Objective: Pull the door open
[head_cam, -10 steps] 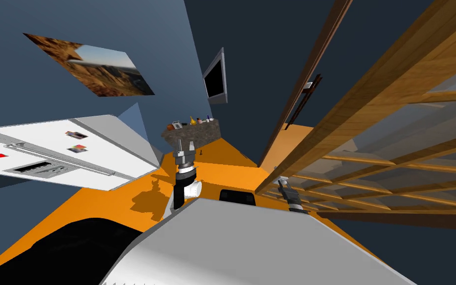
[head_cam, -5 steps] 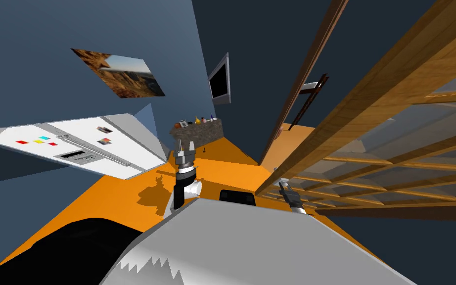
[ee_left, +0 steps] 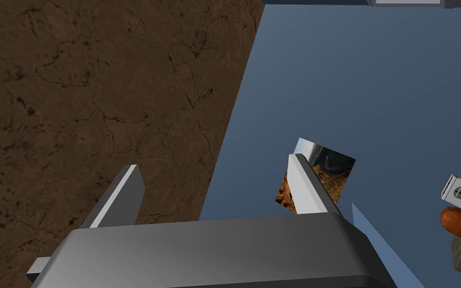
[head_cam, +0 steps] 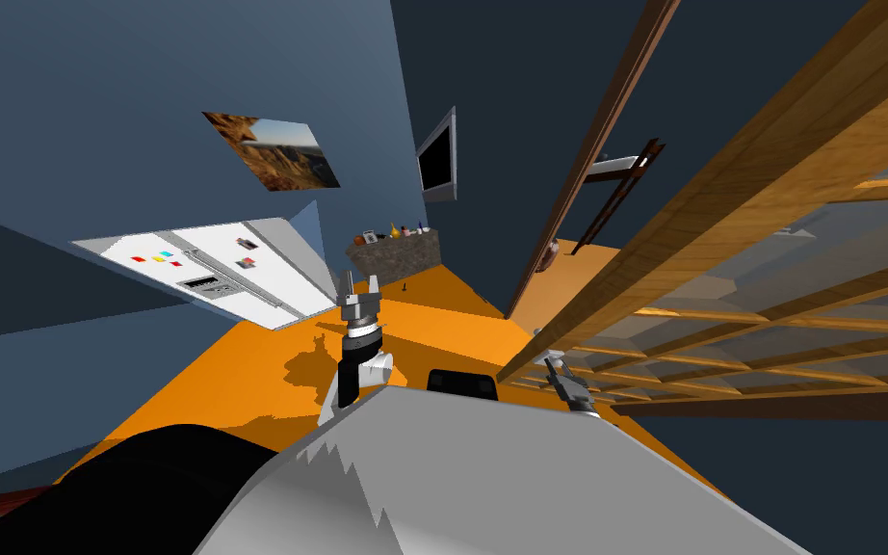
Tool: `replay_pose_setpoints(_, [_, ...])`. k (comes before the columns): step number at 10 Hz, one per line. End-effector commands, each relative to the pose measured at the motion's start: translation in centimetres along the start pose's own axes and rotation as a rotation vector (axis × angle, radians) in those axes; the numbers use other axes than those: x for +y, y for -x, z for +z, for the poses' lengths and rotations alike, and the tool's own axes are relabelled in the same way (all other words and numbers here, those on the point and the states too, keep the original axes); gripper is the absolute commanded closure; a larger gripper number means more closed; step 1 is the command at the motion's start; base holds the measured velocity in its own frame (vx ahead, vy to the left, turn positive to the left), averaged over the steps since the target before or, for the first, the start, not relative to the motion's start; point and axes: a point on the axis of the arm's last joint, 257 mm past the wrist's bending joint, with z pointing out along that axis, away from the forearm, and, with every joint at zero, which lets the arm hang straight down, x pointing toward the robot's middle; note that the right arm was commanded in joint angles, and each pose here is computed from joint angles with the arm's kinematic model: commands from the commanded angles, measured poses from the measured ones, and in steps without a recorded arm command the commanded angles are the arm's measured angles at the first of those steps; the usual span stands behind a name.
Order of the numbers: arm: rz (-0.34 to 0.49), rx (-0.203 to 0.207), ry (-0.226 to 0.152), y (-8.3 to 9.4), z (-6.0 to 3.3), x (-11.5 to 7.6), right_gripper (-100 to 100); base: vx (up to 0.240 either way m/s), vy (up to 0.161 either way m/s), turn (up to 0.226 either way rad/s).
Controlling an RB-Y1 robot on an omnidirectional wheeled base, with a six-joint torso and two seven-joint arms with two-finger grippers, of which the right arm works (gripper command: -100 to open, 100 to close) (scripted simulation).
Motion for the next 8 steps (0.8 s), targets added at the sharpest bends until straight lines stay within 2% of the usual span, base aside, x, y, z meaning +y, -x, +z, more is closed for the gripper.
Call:
replay_pose_setpoints(1, [0.002, 0.007, -0.018, -0.2, -0.39, -0.1, 100, -0.219, -0.063, 0.117])
replay_pose_setpoints(4, [0.002, 0.001, -0.027, 0.0, -0.75, -0.3, 100, -0.146, -0.038, 0.072])
replay_pose_setpoints(5, [0.003, -0.002, -0.036, 0.1, -1.21, -0.3, 100, -0.107, -0.04, 0.123])
replay_pose_setpoints(8, [0.003, 0.001, -0.047, 0.0, -1.71, -0.2, 100, -0.18, -0.035, 0.133])
